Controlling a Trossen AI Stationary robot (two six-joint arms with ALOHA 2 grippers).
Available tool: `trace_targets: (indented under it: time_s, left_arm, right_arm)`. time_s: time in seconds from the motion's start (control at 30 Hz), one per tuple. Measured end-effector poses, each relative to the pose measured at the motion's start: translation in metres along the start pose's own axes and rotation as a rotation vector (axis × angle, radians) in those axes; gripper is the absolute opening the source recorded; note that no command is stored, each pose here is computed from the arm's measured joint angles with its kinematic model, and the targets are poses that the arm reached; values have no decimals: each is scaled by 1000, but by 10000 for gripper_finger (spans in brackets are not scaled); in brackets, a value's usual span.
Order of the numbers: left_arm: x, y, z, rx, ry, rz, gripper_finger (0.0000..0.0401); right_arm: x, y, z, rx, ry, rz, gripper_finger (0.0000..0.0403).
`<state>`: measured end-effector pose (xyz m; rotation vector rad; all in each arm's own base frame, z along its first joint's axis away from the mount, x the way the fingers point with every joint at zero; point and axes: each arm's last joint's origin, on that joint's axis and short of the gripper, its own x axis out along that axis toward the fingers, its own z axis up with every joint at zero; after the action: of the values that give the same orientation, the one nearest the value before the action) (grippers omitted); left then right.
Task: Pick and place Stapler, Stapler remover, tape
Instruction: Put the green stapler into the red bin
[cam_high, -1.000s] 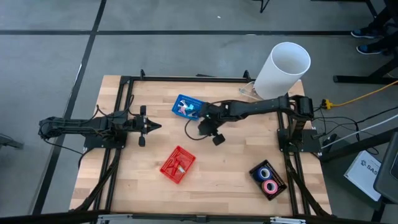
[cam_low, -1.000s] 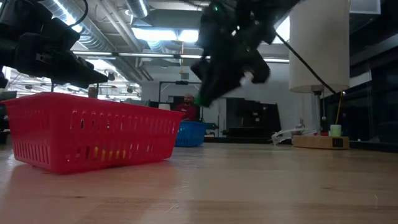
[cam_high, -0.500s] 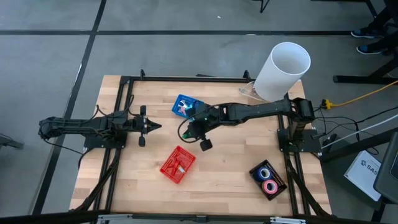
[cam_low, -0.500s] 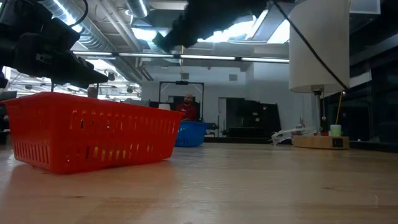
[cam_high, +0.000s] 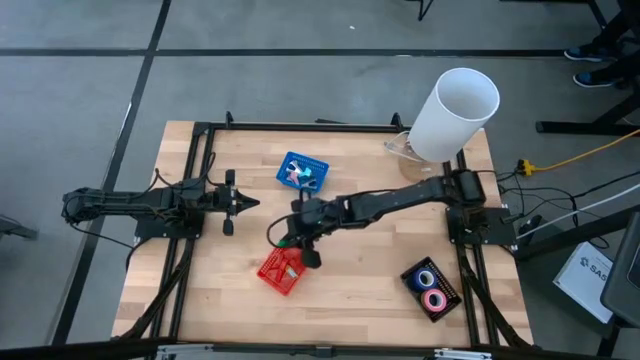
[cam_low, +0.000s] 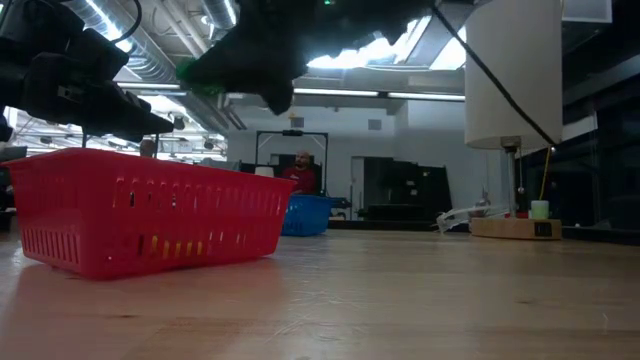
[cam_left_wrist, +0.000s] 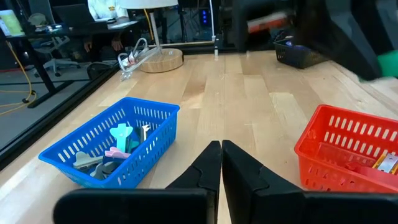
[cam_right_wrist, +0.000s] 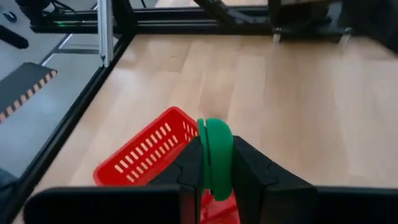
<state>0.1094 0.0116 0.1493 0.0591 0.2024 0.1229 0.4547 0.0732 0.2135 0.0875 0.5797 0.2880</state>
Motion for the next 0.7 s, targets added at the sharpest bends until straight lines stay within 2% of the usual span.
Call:
trace_targets:
  time_s: [0.33, 0.53, 0.7]
  left_arm:
    - [0, 0, 0, 0, 0, 0, 8]
    - [0, 0, 0, 0, 0, 1, 13]
    - [0, 0, 0, 0, 0, 0, 9]
  right_arm:
    - [50, 4, -3, 41, 55, 20, 57]
    - [57, 13, -7, 41, 153, 26, 106]
    - [57, 13, -7, 45, 153, 39, 128]
